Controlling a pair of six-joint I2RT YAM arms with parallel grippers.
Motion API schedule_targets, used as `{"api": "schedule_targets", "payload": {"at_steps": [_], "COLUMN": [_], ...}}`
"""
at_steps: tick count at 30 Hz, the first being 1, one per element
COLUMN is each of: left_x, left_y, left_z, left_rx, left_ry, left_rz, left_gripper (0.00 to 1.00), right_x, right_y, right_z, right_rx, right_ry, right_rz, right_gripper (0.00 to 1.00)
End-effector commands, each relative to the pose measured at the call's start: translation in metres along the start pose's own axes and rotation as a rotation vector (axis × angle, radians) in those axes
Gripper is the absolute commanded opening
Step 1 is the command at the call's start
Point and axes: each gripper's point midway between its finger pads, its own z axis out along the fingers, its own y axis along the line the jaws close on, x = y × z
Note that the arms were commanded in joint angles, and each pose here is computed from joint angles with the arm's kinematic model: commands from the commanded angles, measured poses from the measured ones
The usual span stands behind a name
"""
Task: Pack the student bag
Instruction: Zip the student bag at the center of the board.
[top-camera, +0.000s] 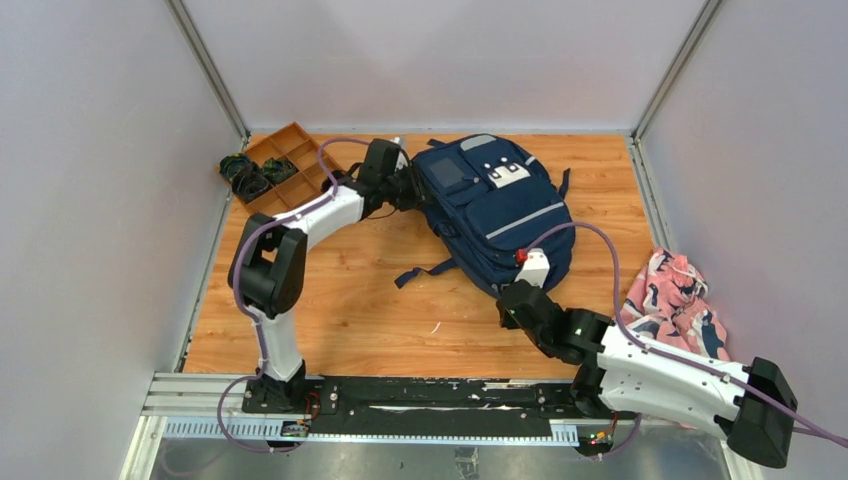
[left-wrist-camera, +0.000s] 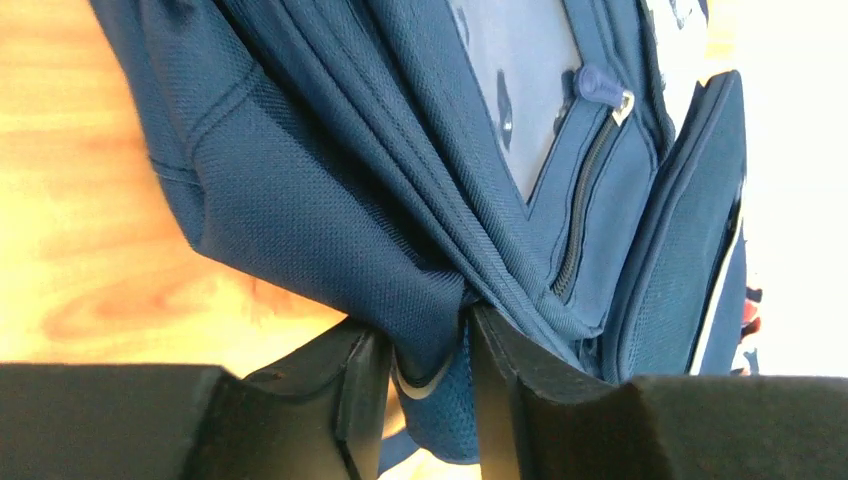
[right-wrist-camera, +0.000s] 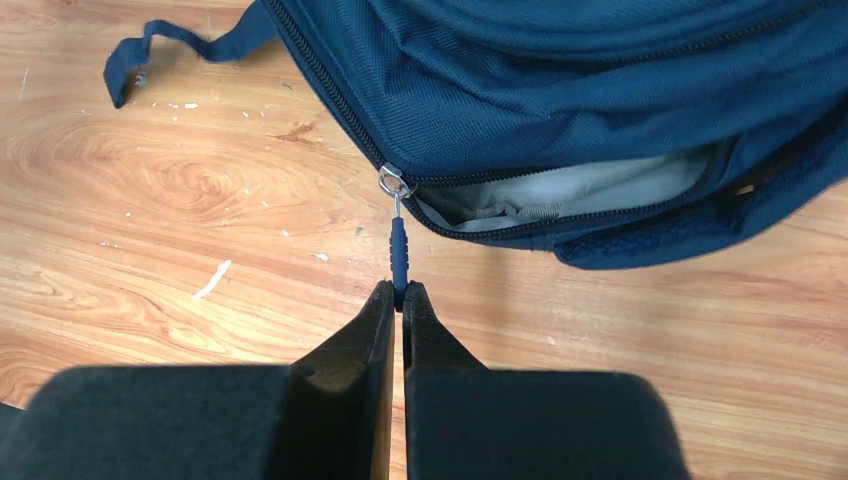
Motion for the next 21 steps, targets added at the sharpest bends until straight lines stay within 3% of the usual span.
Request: {"api": "schedule_targets", "payload": {"at_steps": [1,5,8,13,21], "left_x": [-0.053,-0.032,0.008,0.078,0.137], "left_y": [-0.038,-0.068,-0.070,-0.078,-0.069], "left_z": [-0.007,-0.061,-0.083,-0.097,-0.067], "left_rx": [0.098,0.106,0.096,0.193,0.159], "left_ry": [-0.059,-0.122,-0.078,-0.010,0.071], "left_rz": [0.156,0.245,0.202,0.012,-0.225], "left_gripper": [0.45,0.64,0.64,0.64,0.65], "right_x": [0.005,-0.011,-0.015,-0.015,-0.014], "right_y": [0.009,0.024,0.030,0.030,0.026], "right_z": [-0.003,0.004,0.010,0.016,0.014], "right_rx": [-0.016,-0.034,-0.046,-0.059,-0.059], "right_ry": [0.085,0.049,0.041,0.044,0.046], "right_rz": [-0.073,-0.037,0.003,0.035,0.032], "right_gripper": [0.00,0.00,0.00,0.00,0.00]}}
